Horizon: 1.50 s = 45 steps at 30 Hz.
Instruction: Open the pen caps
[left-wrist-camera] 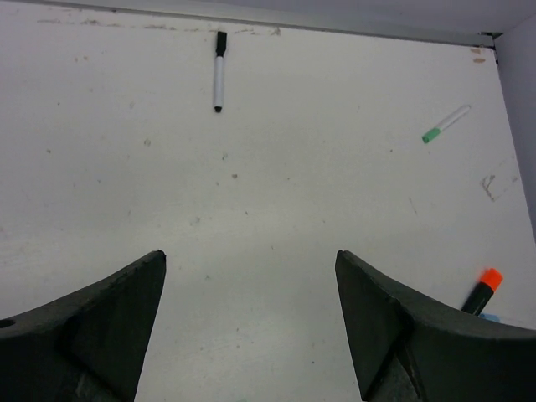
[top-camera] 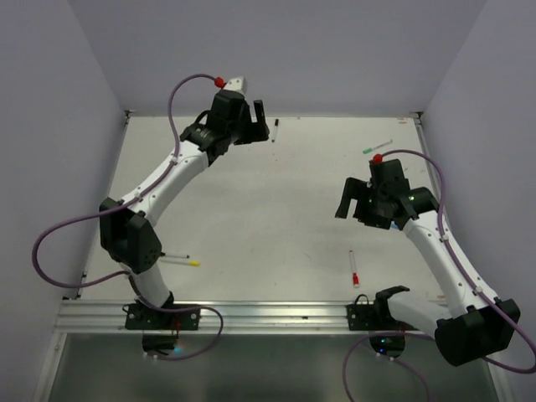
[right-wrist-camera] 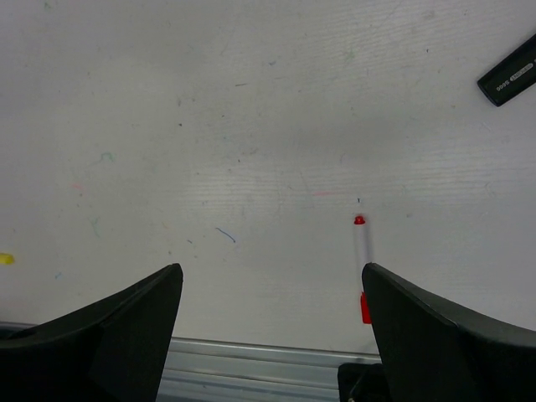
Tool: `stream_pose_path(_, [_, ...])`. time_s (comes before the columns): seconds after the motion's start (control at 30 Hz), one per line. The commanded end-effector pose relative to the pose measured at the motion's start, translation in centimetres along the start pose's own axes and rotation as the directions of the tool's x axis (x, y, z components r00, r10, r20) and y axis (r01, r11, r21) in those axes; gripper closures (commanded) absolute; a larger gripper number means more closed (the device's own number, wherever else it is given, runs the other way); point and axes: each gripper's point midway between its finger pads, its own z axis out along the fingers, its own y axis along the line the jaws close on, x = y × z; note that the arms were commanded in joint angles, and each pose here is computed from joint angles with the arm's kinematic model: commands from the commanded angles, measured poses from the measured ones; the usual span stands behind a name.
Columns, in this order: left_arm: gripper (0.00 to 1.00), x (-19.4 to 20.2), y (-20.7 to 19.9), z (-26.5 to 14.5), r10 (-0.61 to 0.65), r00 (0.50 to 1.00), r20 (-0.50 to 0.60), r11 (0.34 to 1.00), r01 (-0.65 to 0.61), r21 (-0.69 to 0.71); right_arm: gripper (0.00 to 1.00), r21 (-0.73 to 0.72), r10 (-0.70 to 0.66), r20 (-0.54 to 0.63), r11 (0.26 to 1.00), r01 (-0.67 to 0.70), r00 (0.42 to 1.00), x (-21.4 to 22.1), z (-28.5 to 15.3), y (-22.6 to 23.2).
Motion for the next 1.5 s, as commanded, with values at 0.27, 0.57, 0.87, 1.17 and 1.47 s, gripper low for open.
stream_pose_path(0.27, [0.26,-3.2,-1.6,12.0,0.305,0.939,0.161,0.952,-0.302,-0.042,0.07,-0.108,-0.010,0.054,0.994,0.016,0.999,-1.3,-2.1,2.1])
stream_pose_path(0.57, [0.27,-3.8,-2.8,19.1,0.398,0.871,0.289,0.913,-0.407,-0.033,0.07,-0.091,-0.020,0.064,0.996,0.026,0.998,-1.3,-2.8,1.8])
stream_pose_path(0.87, [0.32,-3.1,-1.9,23.5,0.357,0.865,0.352,0.928,-0.373,-0.023,0.07,-0.070,-0.011,0.087,0.997,0.017,0.996,-1.6,-3.3,1.4])
stream_pose_path(1.17, [0.42,-1.1,0.5,27.3,0.348,0.887,0.304,0.933,-0.360,-0.019,0.06,-0.064,-0.001,0.098,0.998,0.008,0.995,-1.8,-2.9,1.2])
stream_pose_path(1.47, [0.44,1.5,4.0,28.4,0.213,0.963,0.166,0.975,-0.221,0.032,0.05,-0.062,-0.003,0.105,0.998,0.009,0.994,-1.4,-2.1,0.9])
